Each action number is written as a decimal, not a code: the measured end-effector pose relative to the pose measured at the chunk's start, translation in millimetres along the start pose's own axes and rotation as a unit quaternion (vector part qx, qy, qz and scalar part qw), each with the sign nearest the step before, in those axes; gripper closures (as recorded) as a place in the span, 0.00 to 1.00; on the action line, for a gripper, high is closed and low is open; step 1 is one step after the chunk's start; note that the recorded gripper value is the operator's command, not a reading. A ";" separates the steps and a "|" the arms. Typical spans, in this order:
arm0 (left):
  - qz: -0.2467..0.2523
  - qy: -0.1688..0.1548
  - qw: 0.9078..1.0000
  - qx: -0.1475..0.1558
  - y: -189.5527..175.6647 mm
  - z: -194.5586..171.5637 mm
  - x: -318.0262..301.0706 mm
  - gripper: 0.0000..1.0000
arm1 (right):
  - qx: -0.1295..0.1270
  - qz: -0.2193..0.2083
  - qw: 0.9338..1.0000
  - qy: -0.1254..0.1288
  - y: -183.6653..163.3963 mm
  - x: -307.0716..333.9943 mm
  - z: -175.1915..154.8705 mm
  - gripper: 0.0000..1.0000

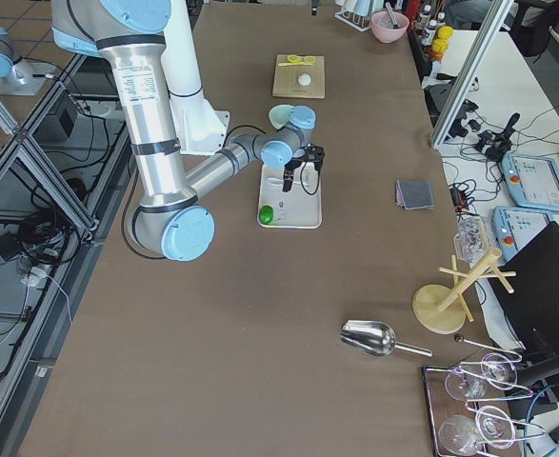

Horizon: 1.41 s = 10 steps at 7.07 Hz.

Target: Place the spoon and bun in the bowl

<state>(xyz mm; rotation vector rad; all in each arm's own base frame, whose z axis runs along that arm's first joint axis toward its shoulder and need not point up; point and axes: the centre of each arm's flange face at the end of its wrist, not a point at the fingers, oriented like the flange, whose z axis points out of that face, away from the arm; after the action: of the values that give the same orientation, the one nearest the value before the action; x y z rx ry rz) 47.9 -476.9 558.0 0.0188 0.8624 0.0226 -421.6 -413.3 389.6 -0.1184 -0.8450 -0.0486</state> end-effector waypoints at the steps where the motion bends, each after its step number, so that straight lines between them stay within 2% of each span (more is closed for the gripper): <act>1: 0.001 0.000 1.000 0.001 0.0 -0.9 1.0 0.02 | 0.004 -0.010 1.000 0.009 5.0 -11.8 13.7 0.27; 2: 0.002 0.000 1.000 0.002 0.1 -1.9 2.1 0.02 | 0.004 -0.016 1.000 0.015 7.2 -16.8 22.3 0.28; 4: 0.004 0.000 1.000 0.003 0.5 -3.7 3.9 0.02 | 0.005 -0.021 1.000 0.018 6.3 -21.7 27.1 0.47; 5: 0.005 0.000 1.000 0.004 0.9 -4.7 4.9 0.02 | 0.006 -0.021 1.000 0.017 5.8 -23.2 26.9 0.69; 6: 0.006 0.000 1.000 0.006 2.1 -6.7 6.3 0.02 | 0.007 -0.021 1.000 0.017 5.3 -23.5 26.5 0.86; 7: 0.007 0.000 1.000 0.007 3.7 -8.3 7.3 0.02 | 0.009 -0.022 1.000 0.017 4.1 -23.2 25.3 0.99; 10: 0.004 -0.001 1.000 0.008 4.7 -9.3 7.4 0.02 | 0.014 -0.024 1.000 0.011 1.5 -22.7 22.0 1.00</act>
<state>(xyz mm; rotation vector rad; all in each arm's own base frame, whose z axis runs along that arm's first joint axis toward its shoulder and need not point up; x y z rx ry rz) 45.5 -471.9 546.5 0.0381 0.8602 0.0237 -452.9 -409.1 386.9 -0.0709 -0.8257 -0.0831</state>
